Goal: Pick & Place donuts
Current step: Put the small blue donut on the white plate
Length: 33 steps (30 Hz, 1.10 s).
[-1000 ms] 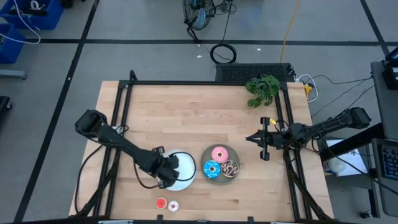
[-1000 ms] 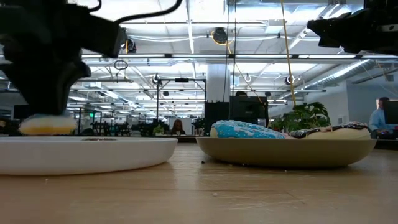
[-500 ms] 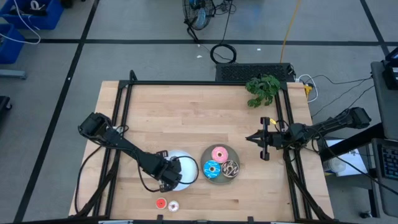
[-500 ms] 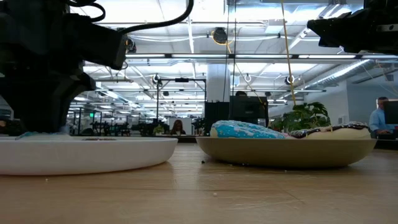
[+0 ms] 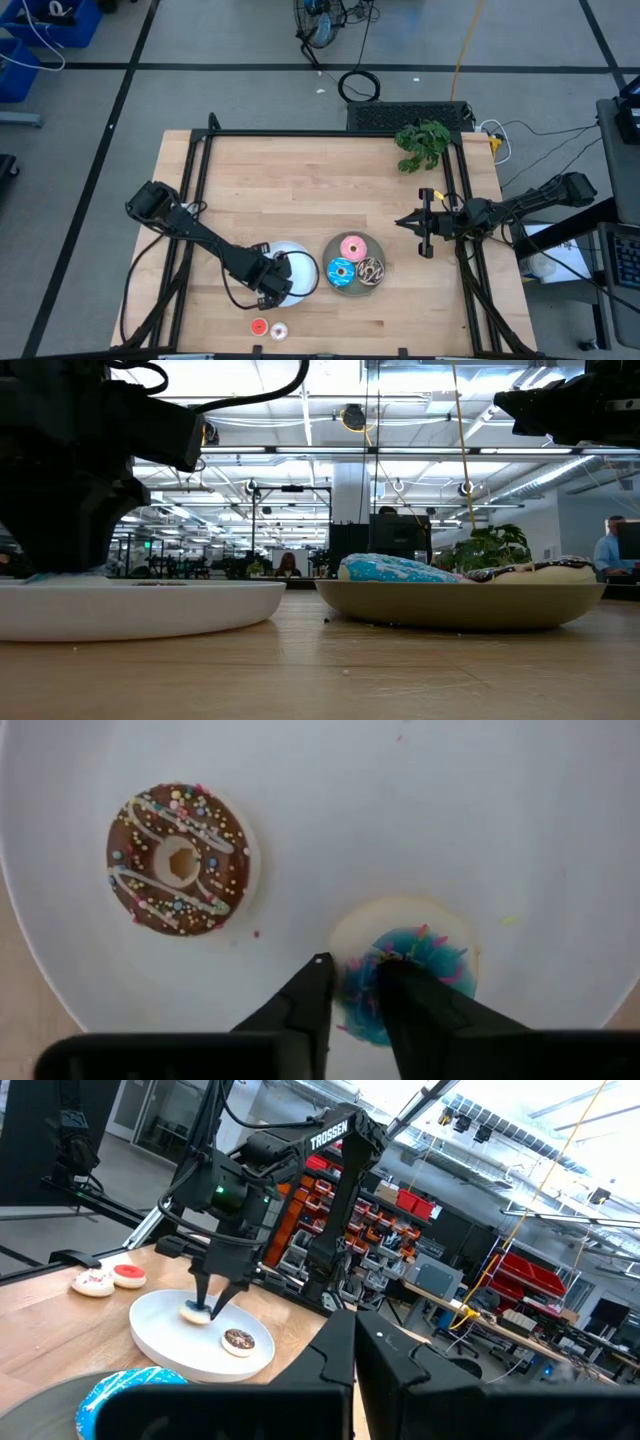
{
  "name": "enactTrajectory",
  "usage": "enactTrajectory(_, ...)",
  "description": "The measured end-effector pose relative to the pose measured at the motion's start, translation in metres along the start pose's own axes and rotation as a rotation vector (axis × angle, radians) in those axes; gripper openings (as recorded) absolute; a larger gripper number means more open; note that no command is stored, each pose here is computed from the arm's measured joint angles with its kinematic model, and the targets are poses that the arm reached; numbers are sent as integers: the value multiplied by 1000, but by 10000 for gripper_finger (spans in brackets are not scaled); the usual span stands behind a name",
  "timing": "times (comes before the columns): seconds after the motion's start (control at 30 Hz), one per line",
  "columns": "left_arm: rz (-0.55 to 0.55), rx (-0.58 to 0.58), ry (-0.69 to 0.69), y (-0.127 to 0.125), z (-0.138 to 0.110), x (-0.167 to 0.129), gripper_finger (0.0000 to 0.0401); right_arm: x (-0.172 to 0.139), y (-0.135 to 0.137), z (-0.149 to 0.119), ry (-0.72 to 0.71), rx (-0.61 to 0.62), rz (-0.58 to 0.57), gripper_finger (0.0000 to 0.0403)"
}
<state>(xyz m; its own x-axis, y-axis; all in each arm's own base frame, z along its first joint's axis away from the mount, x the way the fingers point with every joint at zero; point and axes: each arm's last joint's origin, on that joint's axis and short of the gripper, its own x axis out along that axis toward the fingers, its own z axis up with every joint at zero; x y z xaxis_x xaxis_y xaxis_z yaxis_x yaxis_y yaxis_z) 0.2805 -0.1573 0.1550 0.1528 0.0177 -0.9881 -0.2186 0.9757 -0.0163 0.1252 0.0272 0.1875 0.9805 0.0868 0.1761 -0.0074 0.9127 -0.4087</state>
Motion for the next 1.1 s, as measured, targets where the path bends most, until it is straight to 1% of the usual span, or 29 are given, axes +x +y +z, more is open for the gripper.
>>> enactTrajectory(0.1, -1, -7, 1, 0, 0, 0, 120, 0, 0, 0, 0, -1, 0, 0)
enactTrajectory(0.3, -18, -71, 19, 0, 0, 0, 205, 0, 0, 0, -1, -19, -1, 0)
enactTrajectory(0.43, -17, -109, 25, 2, 1, 0, 239, 0, 0, 0, -4, -29, -2, 0)
enactTrajectory(0.53, -11, -118, 40, 5, 2, 0, 247, 0, 0, 0, -3, -30, -2, 0)
enactTrajectory(0.63, 1, -135, 84, 12, 2, -2, 247, 0, 0, 0, -3, -39, -2, 0)
enactTrajectory(0.77, 14, -163, 140, 23, 1, -11, 248, 0, 0, 0, -3, -54, -2, 0)
enactTrajectory(0.83, 19, -179, 136, 27, 1, -15, 248, 0, 0, 0, -3, -55, -2, 0)
enactTrajectory(0.93, 37, -200, 92, 30, 3, -21, 248, 0, 0, 0, -4, -56, -3, 0)
enactTrajectory(1.1, 63, -195, 59, 29, 3, -22, 249, 0, 0, 0, -4, -55, -3, 0)
